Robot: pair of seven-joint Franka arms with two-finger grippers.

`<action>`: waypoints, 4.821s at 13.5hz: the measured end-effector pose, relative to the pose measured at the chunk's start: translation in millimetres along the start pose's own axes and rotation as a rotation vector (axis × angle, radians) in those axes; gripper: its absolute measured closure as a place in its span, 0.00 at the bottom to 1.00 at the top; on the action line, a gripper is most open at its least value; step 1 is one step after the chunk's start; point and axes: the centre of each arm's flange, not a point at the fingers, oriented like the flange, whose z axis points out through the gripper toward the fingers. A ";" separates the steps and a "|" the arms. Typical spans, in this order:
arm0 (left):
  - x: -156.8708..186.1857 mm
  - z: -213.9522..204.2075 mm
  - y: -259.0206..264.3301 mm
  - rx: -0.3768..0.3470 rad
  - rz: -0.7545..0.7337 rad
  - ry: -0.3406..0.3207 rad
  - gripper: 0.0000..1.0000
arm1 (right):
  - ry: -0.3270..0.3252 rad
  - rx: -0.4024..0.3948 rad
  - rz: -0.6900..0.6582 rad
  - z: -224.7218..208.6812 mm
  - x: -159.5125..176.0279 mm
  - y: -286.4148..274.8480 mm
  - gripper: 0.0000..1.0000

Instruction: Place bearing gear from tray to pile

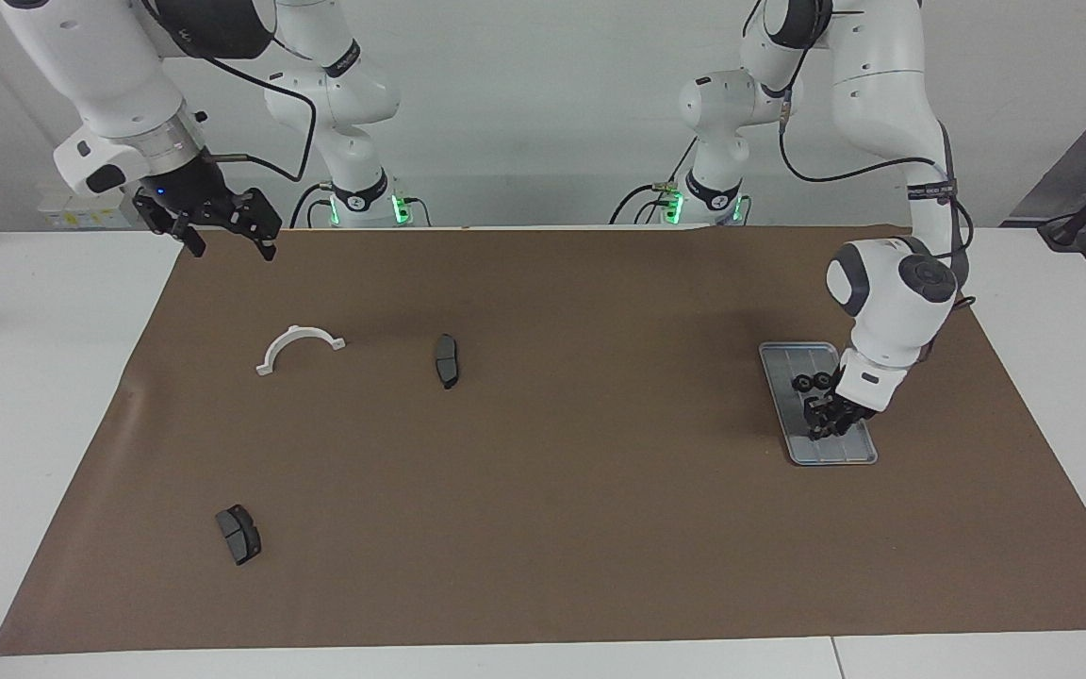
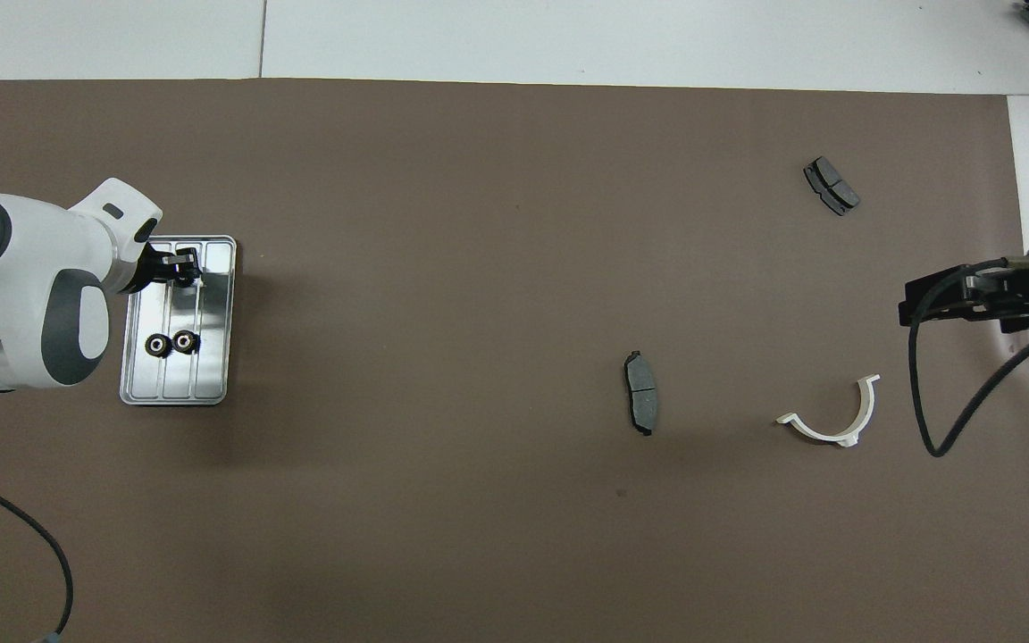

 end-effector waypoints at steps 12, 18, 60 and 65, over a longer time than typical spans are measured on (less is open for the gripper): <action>25.8 -59.9 47.5 0.012 -0.060 -0.074 0.76 | 0.017 -0.054 -0.033 -0.9 -4.1 -11.7 0.00; -15.6 -88.2 246.3 -0.070 -0.206 0.005 0.76 | 0.043 -0.055 -0.040 10.8 1.4 -14.8 0.00; -75.1 -29.5 -1.2 0.034 -0.959 -0.029 0.29 | 0.296 0.005 -0.057 241.4 79.1 -383.5 0.00; -74.6 -20.2 -2.6 0.032 -0.969 -0.030 0.42 | 0.319 0.030 -0.118 281.5 57.6 -437.8 0.00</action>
